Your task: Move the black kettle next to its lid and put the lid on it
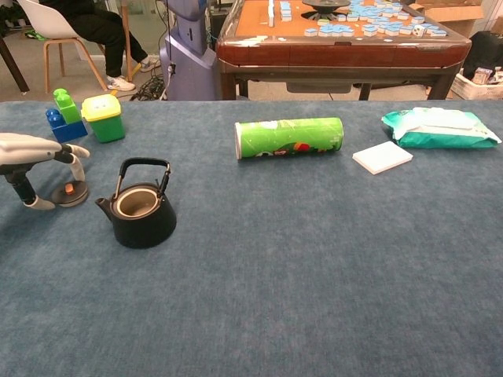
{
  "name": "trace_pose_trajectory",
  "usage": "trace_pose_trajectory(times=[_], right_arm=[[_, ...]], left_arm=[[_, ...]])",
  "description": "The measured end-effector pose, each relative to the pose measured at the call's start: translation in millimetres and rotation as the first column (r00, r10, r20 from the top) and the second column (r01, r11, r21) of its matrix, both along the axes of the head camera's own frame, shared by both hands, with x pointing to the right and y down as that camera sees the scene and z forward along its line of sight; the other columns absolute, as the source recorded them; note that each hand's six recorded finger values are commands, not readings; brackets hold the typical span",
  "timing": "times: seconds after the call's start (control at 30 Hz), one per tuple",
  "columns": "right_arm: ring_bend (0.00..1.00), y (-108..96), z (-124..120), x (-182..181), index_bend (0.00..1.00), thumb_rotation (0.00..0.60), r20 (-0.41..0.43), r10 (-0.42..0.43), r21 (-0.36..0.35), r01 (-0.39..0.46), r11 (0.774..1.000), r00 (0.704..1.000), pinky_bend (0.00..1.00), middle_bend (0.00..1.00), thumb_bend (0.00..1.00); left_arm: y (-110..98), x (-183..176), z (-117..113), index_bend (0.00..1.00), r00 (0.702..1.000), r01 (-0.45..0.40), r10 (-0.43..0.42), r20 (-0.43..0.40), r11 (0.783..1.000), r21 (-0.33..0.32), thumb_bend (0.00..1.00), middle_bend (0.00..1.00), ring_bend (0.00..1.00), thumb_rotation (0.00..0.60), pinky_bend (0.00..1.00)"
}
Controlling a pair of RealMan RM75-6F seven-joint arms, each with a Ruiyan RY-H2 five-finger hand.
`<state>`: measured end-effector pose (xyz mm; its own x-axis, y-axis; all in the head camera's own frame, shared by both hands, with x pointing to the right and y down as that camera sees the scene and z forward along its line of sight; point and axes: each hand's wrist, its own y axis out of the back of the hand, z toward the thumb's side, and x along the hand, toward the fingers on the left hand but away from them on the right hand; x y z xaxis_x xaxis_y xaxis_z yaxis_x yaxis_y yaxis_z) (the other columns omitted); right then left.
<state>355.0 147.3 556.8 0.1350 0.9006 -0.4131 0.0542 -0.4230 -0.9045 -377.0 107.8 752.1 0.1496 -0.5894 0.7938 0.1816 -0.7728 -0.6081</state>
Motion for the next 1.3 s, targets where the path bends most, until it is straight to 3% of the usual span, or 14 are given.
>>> trace_pose_trajectory(times=[0.87, 1.3], right_arm=[[0.0, 0.6, -3.3, 8.6, 0.2, 0.6, 0.002, 0.026, 0.007, -0.026, 1.0, 1.0, 0.03, 0.21, 0.29], [0.0, 0.5, -3.8, 8.3, 0.2, 0.6, 0.01, 0.028, 0.008, -0.028, 1.0, 1.0, 0.03, 0.21, 0.29]], left_arm=[[-1.5, 6.0, 4.4, 0.42, 0.999, 0.039, -0.039, -0.015, 0.999, -0.001, 0.25, 0.02, 0.0, 0.6, 0.0], [-7.0, 1.5, -5.5, 0.44, 0.997, 0.068, -0.067, -0.04, 0.998, 0.014, 0.25, 0.03, 0.0, 0.6, 0.0]])
